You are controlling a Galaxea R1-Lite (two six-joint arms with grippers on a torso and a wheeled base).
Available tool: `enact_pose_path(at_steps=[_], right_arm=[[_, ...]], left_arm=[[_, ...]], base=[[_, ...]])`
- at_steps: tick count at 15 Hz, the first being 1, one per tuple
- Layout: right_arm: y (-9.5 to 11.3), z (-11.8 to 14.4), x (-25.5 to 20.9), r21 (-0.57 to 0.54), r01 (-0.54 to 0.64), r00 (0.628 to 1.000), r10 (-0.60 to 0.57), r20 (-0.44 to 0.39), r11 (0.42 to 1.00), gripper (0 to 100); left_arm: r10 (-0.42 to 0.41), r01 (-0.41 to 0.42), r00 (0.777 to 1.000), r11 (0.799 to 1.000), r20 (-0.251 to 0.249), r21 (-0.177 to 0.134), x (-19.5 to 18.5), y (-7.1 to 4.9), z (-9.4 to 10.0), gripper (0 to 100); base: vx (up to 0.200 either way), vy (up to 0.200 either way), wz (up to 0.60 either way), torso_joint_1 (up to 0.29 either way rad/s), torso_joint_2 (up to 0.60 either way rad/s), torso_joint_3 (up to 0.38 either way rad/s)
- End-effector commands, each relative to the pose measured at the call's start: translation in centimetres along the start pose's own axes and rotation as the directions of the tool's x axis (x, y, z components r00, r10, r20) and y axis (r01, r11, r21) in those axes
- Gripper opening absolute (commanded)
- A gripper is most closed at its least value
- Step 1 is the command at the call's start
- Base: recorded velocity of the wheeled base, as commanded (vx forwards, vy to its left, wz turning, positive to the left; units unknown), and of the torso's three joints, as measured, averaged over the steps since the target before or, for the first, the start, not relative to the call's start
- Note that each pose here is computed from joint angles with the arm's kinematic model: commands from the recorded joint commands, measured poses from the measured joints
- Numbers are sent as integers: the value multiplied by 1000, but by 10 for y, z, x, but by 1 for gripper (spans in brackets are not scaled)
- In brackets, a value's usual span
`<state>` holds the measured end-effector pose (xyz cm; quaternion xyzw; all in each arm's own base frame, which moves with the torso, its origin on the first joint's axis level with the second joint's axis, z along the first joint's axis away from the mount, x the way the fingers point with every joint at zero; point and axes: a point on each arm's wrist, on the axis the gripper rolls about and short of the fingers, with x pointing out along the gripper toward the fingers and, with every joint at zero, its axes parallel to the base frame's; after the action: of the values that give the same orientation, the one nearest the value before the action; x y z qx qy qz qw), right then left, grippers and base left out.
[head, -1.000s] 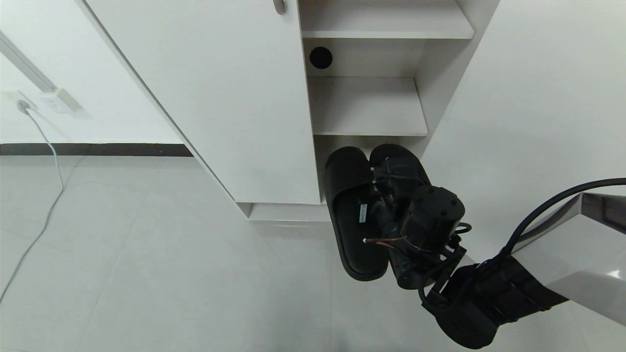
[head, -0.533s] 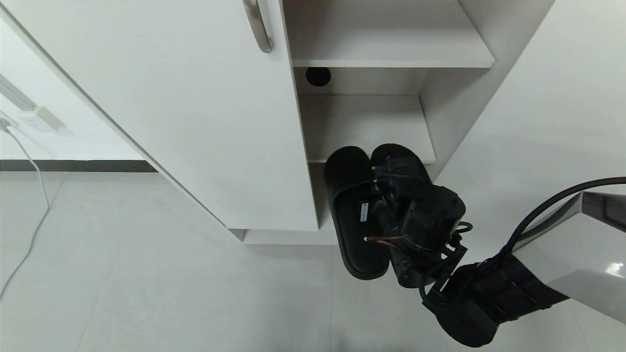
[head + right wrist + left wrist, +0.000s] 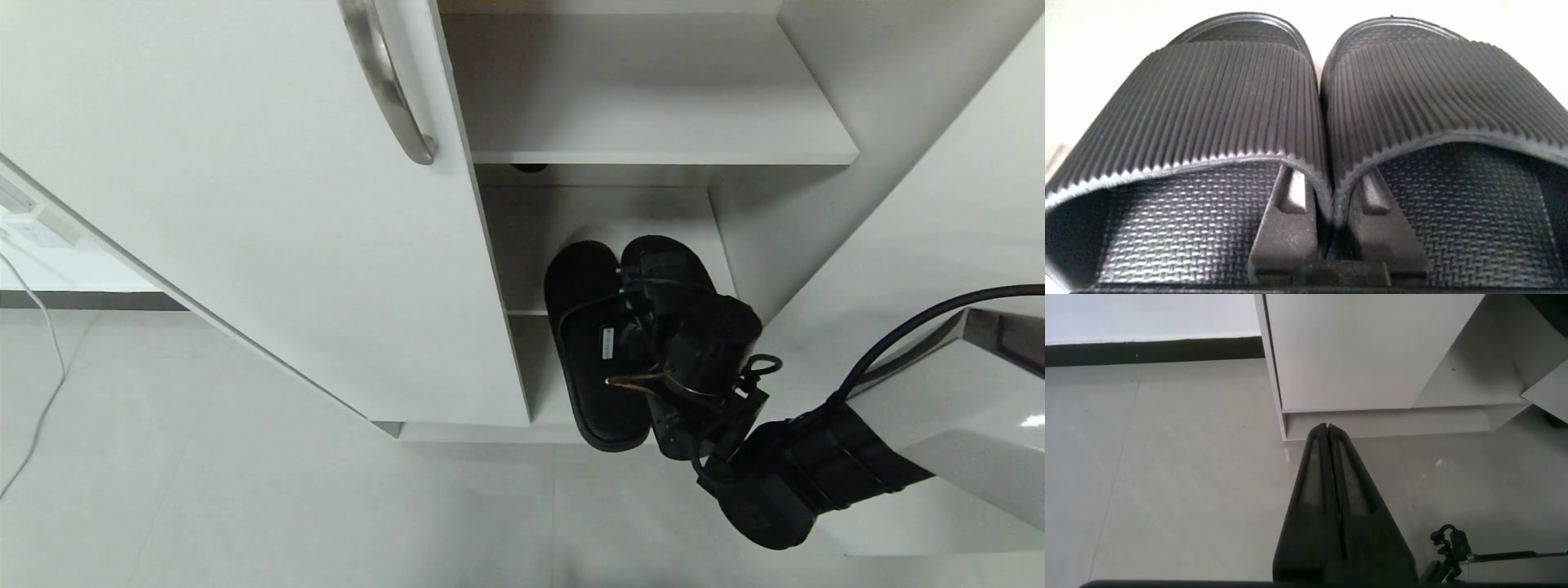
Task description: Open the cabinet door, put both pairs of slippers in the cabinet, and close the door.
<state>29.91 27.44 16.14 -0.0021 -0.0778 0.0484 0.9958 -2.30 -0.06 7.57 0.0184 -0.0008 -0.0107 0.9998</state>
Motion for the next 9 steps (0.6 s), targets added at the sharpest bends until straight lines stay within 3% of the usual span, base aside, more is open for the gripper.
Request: enact_pose_path(at_steps=[1, 6, 9], right_arm=[[-7, 4, 18, 7, 37, 999, -37, 12, 999, 0], [-15, -12, 62, -14, 93, 996, -93, -8, 996, 0], [-14, -4, 85, 9, 119, 993, -120, 15, 993, 0]], left_arm=[[0, 0, 1000, 1000, -1, 0, 0, 0, 0, 0], [0, 0, 1000, 1000, -1, -2, 0, 0, 0, 0], [0, 0, 1000, 1000, -1, -2, 0, 0, 0, 0]], base=[[0, 0, 0, 0, 0, 0], [0, 0, 0, 0, 0, 0], [0, 0, 0, 0, 0, 0]])
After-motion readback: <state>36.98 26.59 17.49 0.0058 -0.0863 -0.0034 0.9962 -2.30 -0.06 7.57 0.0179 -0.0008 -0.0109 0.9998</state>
